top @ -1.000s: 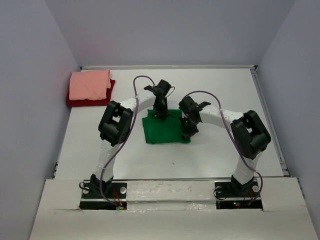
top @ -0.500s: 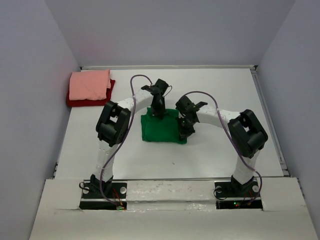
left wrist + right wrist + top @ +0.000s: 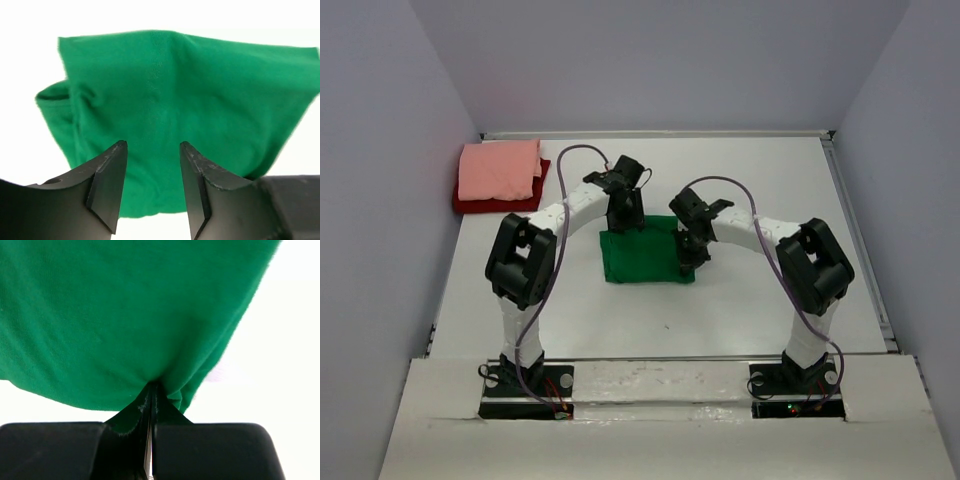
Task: Fold and stack the t-shirts
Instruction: Smooth out wrinkles on the folded tshirt
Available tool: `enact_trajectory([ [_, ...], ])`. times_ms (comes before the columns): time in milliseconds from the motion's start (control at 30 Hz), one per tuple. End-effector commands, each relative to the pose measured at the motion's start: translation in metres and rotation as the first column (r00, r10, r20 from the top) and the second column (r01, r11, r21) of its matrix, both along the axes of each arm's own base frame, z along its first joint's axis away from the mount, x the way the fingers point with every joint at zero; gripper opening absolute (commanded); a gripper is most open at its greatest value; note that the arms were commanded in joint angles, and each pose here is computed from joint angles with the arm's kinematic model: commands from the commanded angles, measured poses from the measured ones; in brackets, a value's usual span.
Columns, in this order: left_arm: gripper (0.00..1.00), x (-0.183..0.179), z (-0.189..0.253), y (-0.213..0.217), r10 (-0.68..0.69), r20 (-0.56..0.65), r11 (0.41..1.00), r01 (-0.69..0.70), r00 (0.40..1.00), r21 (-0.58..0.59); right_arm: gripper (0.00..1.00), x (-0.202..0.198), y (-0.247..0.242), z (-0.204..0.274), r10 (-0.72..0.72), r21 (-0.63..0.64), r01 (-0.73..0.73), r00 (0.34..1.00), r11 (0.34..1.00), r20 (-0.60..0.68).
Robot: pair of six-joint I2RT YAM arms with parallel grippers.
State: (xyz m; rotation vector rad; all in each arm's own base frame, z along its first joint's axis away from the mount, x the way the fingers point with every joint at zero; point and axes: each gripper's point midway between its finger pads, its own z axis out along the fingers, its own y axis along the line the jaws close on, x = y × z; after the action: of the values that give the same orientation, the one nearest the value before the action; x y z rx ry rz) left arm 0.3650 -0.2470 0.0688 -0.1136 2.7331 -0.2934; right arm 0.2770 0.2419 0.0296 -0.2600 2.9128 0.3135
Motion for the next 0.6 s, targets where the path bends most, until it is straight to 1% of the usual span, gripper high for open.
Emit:
enact_trajectory([
  [0,0.57,0.012,0.071,0.011,0.056,0.189,0.998,-0.051,0.980,-0.031,0.00,0.015,0.002,0.040,-0.013,-0.006,0.014,0.993,1.000,0.115],
  [33,0.57,0.009,0.076,0.015,0.054,0.188,0.999,-0.053,0.981,-0.014,0.00,0.015,-0.004,0.044,-0.022,-0.034,0.027,0.993,0.999,0.120],
  [67,0.57,0.012,0.085,0.020,0.067,0.212,0.998,-0.068,0.975,-0.001,0.00,0.015,-0.004,0.054,-0.021,-0.042,0.027,0.989,0.999,0.145],
  [167,0.57,0.010,0.111,0.031,0.085,0.260,0.996,-0.093,0.962,0.018,0.01,0.016,-0.004,0.087,-0.033,-0.034,0.040,0.981,0.999,0.194],
  [200,0.57,0.009,0.121,0.036,0.094,0.277,0.994,-0.104,0.956,0.021,0.04,0.014,-0.001,0.100,-0.032,-0.023,0.037,0.979,0.999,0.202],
  [233,0.57,0.006,0.125,0.039,0.093,0.277,0.994,-0.106,0.956,0.029,0.11,0.014,0.000,0.109,-0.037,-0.013,0.041,0.977,0.999,0.209],
  [267,0.57,0.005,0.127,0.043,0.094,0.278,0.993,-0.109,0.956,0.040,0.14,0.013,0.000,0.122,-0.047,0.005,0.047,0.974,0.999,0.222],
  [300,0.57,0.001,0.127,0.046,0.094,0.271,0.993,-0.110,0.958,0.046,0.20,0.012,0.000,0.130,-0.054,0.021,0.051,0.972,0.998,0.231],
  [333,0.57,-0.003,0.132,0.052,0.099,0.272,0.993,-0.112,0.957,0.031,0.23,0.011,0.001,0.141,-0.051,0.039,0.043,0.970,0.998,0.239],
  [367,0.62,-0.014,0.116,0.046,0.056,0.217,0.998,-0.054,0.975,-0.015,0.27,0.009,-0.002,0.152,-0.070,0.050,0.059,0.963,0.997,0.258],
  [400,0.64,-0.020,0.108,0.047,0.046,0.188,0.998,-0.036,0.981,-0.054,0.30,0.008,-0.004,0.160,-0.074,0.059,0.060,0.959,0.996,0.272],
  [433,0.68,-0.021,0.110,0.058,0.059,0.176,0.992,-0.038,0.983,-0.120,0.33,0.007,-0.005,0.165,-0.061,0.063,0.045,0.957,0.997,0.285],
  [467,0.72,-0.029,0.087,0.063,0.047,0.133,0.986,-0.025,0.990,-0.163,0.41,0.008,-0.008,0.173,-0.067,0.066,0.049,0.950,0.997,0.305],
  [500,0.73,-0.040,0.083,0.059,0.015,0.084,0.969,0.006,0.996,-0.246,0.42,0.008,-0.009,0.182,-0.072,0.077,0.050,0.943,0.996,0.325],
  [533,0.73,-0.034,0.087,0.074,0.037,0.107,0.960,-0.005,0.994,-0.280,0.43,0.008,-0.014,0.193,-0.076,0.094,0.046,0.935,0.994,0.345],
  [567,0.73,-0.047,0.076,0.076,0.016,0.066,0.945,0.006,0.998,-0.327,0.43,0.004,-0.012,0.200,-0.071,0.114,0.034,0.936,0.993,0.345],
])
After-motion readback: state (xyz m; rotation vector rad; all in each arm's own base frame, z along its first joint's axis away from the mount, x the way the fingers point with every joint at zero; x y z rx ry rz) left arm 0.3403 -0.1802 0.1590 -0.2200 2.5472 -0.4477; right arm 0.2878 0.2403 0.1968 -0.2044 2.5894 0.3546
